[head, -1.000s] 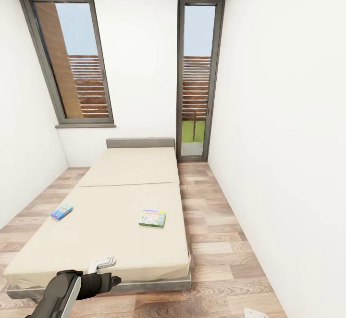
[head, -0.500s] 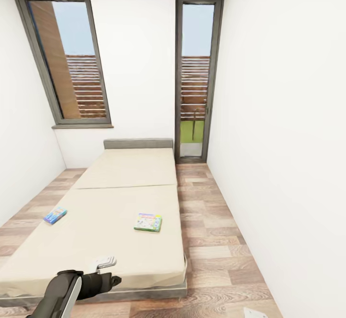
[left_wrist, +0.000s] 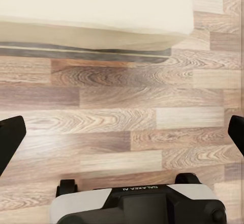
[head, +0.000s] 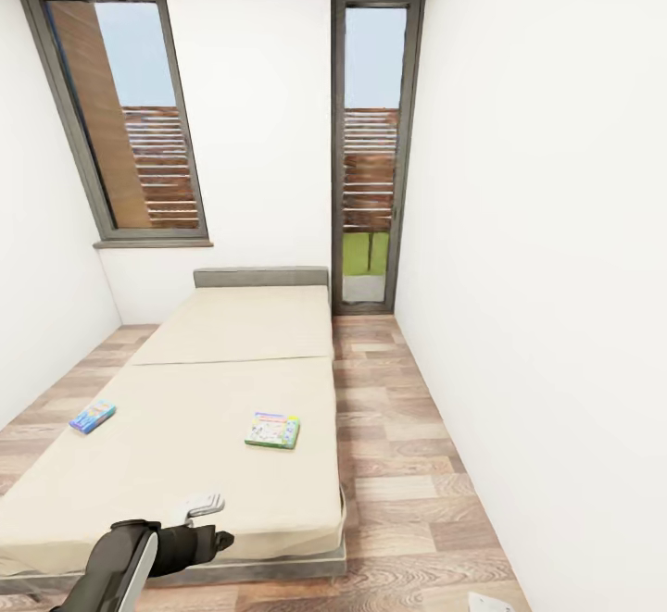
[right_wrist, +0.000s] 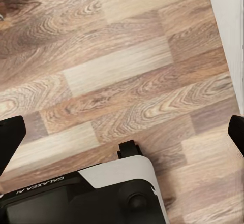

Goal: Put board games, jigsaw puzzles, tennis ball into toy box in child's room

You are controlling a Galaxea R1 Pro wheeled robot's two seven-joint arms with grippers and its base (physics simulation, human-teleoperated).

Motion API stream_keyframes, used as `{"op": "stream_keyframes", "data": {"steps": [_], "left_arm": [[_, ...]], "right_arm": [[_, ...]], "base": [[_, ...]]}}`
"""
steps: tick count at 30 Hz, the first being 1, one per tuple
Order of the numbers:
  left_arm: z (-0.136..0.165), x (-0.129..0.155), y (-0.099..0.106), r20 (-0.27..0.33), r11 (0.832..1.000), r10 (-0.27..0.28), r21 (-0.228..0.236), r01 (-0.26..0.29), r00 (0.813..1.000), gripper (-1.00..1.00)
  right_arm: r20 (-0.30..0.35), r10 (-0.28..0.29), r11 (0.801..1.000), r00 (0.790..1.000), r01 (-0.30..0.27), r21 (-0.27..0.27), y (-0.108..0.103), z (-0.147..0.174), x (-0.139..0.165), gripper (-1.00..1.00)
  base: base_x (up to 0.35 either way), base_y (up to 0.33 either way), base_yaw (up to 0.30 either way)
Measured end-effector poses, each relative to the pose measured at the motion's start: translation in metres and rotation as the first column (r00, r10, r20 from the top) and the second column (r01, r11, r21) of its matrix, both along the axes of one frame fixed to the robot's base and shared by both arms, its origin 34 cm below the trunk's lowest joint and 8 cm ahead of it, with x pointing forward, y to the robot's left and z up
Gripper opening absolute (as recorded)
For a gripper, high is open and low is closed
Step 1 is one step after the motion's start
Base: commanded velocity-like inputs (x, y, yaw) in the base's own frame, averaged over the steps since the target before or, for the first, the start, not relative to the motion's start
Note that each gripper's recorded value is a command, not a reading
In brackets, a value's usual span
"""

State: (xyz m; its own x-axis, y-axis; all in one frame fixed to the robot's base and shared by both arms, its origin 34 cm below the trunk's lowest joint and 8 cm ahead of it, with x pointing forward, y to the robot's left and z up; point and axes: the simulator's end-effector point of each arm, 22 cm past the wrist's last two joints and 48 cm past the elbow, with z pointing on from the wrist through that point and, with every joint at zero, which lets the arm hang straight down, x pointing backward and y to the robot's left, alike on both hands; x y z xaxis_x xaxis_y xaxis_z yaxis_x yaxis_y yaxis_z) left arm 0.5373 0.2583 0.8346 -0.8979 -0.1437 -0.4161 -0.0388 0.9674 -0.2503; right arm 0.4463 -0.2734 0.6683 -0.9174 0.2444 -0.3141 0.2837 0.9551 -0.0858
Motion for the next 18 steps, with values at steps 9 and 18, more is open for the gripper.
{"op": "stream_keyframes", "data": {"steps": [9,18], "left_arm": [[-0.0004,-0.0002,-0.0001,-0.001,1.000,0.000,0.002,0.000,1.000,1.00],[-0.0043,0.0001,0.0059,-0.003,0.998,0.007,0.058,-0.006,1.000,1.00]], "right_arm": [[0.000,0.001,1.000,1.000,-0.001,0.001,0.0005,-0.0001,0.0001,1.00],[0.030,-0.004,1.000,1.000,0.004,-0.004,0.0001,0.0021,0.0061,1.00]], "base": [[0.023,-0.080,0.000],[0.001,-0.005,0.000]]}}
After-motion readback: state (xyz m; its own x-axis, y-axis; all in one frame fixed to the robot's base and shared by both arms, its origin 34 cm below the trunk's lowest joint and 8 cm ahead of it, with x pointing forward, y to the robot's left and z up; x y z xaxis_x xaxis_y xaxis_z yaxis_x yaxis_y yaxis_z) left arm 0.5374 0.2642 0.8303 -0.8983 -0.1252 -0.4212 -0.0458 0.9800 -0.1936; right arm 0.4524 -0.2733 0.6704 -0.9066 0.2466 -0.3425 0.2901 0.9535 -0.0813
